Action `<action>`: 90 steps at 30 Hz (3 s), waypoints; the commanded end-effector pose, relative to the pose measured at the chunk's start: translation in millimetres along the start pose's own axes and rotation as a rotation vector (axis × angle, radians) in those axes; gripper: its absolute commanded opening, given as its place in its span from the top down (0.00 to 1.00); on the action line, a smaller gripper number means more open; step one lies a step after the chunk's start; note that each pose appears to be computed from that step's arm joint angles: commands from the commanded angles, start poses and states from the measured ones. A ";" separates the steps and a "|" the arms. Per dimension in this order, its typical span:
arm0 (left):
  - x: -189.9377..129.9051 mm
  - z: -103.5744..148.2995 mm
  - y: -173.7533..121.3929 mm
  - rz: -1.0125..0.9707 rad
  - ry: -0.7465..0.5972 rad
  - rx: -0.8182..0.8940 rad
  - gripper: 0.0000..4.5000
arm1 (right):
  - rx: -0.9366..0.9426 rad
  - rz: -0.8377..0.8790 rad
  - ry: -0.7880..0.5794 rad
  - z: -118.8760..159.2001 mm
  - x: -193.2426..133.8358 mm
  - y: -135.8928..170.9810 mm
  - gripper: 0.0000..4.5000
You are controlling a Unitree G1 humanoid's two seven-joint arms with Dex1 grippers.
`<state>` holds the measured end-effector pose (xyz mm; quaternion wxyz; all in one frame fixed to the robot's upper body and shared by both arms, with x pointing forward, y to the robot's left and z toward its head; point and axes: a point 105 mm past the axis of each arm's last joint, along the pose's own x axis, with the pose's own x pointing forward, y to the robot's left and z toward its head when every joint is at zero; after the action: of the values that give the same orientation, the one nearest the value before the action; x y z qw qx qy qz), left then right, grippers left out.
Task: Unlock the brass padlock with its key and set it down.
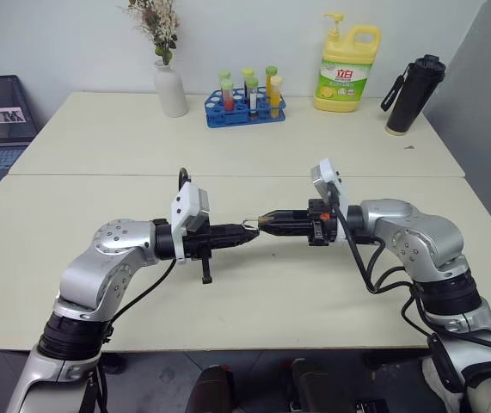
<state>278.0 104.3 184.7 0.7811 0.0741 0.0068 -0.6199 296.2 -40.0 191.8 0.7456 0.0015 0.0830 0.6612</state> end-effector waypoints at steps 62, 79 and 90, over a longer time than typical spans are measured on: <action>-60.6 -37.5 -36.5 0.106 0.227 0.696 0.00 | 0.515 -0.250 0.123 -62.6 5.2 -4.1 0.96; -47.4 -46.1 -37.2 0.068 0.216 0.609 0.00 | 0.651 -0.403 0.193 -100.3 17.8 -21.6 0.96; -40.7 -47.5 -38.5 0.061 0.202 0.602 0.00 | 0.646 -0.462 0.212 -101.8 0.8 -24.6 0.37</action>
<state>238.0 147.5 131.2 0.7441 0.3631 -0.0829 -0.5545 303.8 -36.1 89.0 0.8060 0.1602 0.3609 0.4410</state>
